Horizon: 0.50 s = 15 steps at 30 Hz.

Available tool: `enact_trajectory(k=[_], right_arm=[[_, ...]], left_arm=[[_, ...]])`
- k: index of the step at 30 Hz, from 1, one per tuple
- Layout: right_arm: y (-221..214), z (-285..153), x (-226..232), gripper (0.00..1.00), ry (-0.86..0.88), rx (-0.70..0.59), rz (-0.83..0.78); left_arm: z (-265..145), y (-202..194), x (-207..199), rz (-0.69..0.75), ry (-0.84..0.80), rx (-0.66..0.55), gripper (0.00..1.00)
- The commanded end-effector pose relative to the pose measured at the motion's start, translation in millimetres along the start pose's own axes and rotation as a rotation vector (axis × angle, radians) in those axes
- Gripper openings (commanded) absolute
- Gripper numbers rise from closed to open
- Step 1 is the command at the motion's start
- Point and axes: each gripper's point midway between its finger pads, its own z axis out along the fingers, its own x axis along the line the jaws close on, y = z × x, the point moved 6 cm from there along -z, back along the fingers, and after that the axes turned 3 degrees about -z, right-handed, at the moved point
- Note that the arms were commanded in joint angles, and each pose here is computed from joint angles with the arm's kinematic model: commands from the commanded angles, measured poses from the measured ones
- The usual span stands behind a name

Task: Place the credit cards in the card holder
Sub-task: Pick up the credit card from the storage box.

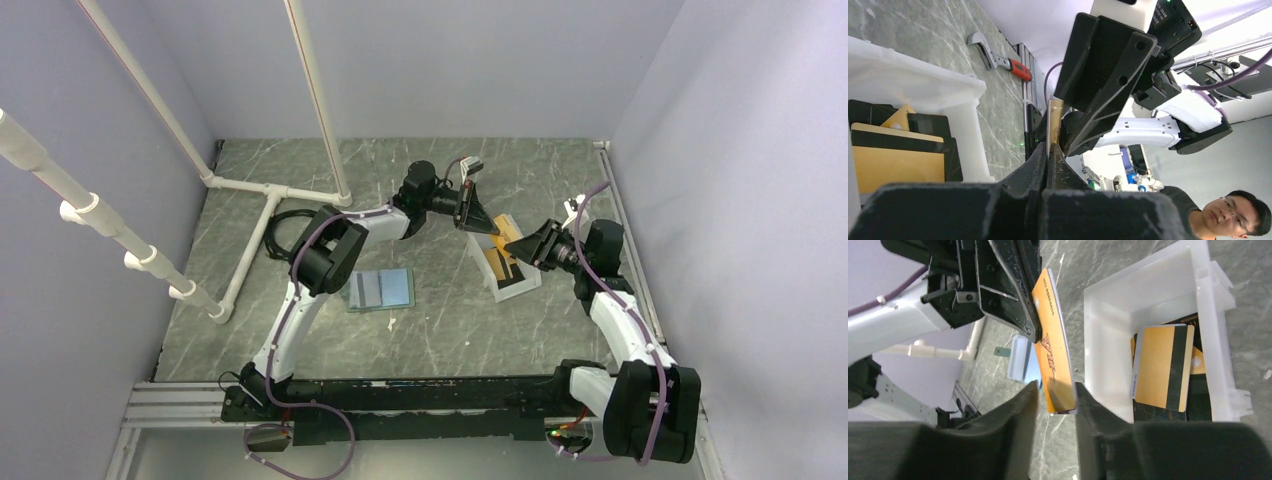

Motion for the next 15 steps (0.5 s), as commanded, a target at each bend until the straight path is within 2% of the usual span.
enact_trajectory(k=[1, 4, 9, 15], right_arm=[[9, -9, 0, 0.43, -0.047, -0.067, -0.034], [11, -17, -5, 0.49, -0.037, -0.100, 0.001], [9, -23, -20, 0.48, 0.036, -0.106, 0.097], [9, -24, -22, 0.47, 0.042, -0.111, 0.093]], left_arm=[[0, 13, -14, -0.002, -0.049, -0.048, 0.00], [-2, 14, -15, -0.021, -0.058, -0.064, 0.00], [-6, 13, -17, -0.049, -0.093, -0.074, 0.00], [-7, 12, -16, -0.056, -0.097, -0.079, 0.00]])
